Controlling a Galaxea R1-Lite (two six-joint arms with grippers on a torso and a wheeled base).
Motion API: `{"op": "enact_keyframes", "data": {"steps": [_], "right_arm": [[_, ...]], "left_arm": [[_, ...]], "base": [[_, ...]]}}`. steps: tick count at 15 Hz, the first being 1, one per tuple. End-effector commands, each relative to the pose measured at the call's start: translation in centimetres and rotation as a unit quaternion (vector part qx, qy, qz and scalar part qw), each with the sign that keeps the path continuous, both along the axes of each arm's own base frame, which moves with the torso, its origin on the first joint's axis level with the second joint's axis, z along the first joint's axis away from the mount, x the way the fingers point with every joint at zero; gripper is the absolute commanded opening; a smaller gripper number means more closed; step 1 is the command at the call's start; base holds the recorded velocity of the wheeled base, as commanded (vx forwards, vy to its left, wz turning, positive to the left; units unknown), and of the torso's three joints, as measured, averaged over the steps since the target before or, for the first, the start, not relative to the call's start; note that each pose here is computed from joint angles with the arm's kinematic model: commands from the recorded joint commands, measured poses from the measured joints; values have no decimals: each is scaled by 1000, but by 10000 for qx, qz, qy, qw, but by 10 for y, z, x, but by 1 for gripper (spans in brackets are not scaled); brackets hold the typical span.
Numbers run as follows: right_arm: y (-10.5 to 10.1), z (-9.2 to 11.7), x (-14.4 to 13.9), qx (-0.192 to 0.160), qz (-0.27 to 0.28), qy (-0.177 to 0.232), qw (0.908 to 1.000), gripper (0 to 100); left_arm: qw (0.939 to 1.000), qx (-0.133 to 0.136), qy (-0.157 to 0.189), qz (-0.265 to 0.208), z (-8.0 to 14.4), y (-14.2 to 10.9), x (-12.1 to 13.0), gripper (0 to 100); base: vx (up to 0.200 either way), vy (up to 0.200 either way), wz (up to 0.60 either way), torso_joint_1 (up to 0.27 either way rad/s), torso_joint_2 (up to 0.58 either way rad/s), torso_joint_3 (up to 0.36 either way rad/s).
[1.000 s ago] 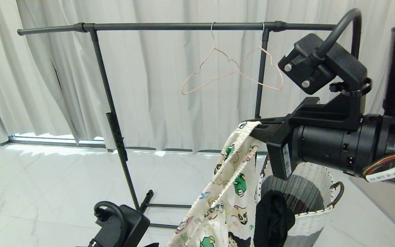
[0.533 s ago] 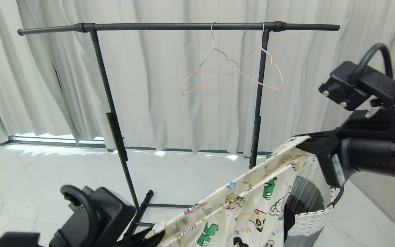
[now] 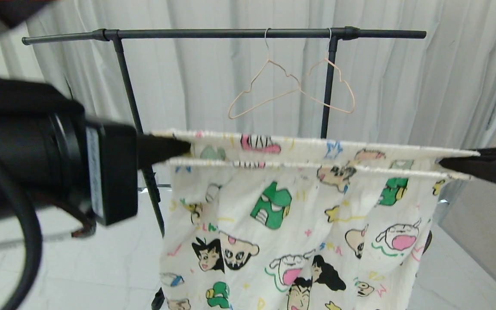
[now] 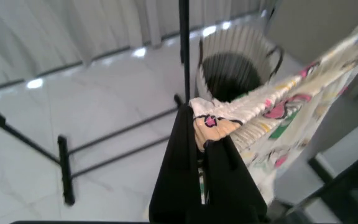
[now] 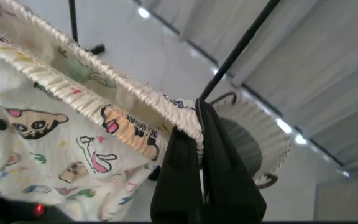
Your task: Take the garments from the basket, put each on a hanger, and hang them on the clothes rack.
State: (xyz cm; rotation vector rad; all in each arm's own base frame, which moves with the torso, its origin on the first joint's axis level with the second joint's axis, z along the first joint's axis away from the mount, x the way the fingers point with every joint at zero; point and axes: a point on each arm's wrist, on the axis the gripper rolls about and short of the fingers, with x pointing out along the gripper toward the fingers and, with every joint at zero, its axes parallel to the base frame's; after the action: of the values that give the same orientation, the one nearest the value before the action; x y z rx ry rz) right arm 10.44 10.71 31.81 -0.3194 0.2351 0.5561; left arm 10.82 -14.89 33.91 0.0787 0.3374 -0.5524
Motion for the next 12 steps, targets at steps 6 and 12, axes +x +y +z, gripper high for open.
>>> {"op": "enact_keyframes", "data": {"steps": [6, 12], "right_arm": [[10, 71, 19, 445, -150, -864, 9951, 0], [-16, 69, -2, 170, -201, -596, 9979, 0]], "left_arm": [[9993, 33, -329, -179, 50, -19, 11, 0], [9982, 415, -327, -295, 44, -18, 8, 0]], "base": [[0, 0, 0, 0, 0, 0], [0, 0, 0, 0, 0, 0]]}}
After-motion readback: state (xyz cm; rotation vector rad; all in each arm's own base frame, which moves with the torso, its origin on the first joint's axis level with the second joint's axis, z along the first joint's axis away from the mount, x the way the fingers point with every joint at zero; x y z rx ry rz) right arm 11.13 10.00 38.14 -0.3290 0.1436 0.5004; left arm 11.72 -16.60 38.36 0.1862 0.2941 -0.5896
